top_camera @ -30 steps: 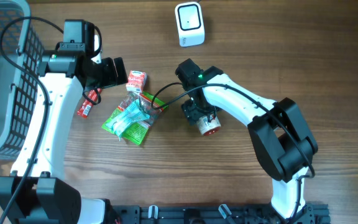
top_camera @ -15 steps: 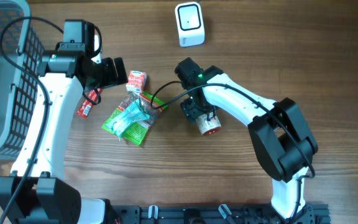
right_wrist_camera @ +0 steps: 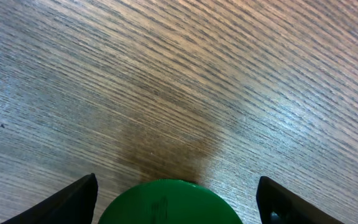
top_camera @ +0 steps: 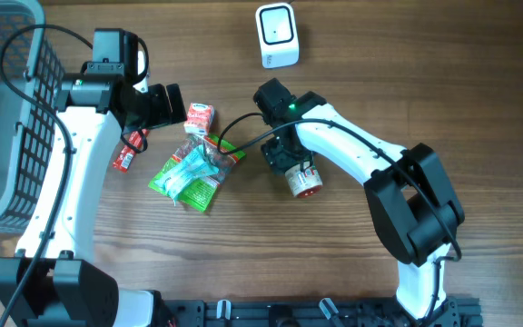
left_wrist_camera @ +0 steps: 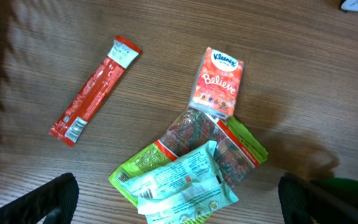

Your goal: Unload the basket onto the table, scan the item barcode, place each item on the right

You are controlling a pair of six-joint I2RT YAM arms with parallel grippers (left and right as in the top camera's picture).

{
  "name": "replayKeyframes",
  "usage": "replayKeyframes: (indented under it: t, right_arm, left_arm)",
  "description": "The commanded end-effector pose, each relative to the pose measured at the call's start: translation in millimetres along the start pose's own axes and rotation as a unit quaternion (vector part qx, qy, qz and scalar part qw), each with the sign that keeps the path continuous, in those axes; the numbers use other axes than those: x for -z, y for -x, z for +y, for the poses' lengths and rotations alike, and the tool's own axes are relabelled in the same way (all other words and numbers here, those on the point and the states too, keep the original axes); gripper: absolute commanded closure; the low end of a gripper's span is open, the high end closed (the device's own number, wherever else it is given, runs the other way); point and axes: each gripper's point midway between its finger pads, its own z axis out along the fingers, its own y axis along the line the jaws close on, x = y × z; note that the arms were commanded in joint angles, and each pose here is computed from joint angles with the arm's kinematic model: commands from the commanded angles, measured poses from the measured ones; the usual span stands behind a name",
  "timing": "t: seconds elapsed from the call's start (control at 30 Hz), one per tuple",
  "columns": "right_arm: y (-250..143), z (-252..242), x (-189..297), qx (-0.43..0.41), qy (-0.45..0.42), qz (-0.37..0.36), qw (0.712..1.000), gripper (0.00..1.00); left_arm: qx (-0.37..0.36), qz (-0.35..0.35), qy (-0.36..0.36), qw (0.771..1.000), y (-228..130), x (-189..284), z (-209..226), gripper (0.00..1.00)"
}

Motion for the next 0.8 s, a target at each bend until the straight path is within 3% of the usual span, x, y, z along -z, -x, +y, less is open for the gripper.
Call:
replayKeyframes:
  t: [0.0,0.33,0.53,0.63,0.77]
  right_arm:
    - [5.1,-4.1,-0.5,0.008,-0.009,-0.001,1.000,0.22]
    - [1.0,-3.5,2.0,0.002,-0.006,0.008,1.000,0.38]
    - [11.3,-5.9,38.8,-0.016,-0.001,-0.030,0.999,0.40]
    - [8.5,-8.5,61.4,-0.034,0.001,-0.044,0.998,0.28]
    - [-2.0,-15.6,75.6,-0.103,-0.003,-0.038,0.994,0.20]
  left_arm:
    - [0.001,-0.001,0.002,1.000,0.6,-0.4,0.6,0.00]
    - [0.001,-0.001,0.002,1.000,0.7,-0.3,0.5,0.00]
    - [0.001,-0.001,0.002,1.000,0.7,-0.3,0.5,0.00]
    - [0.001,-0.001,0.002,1.000,0.7,-0.3,0.5,0.00]
    - [0.001,-0.001,0.002,1.000,0.7,-0.3,0.5,0.00]
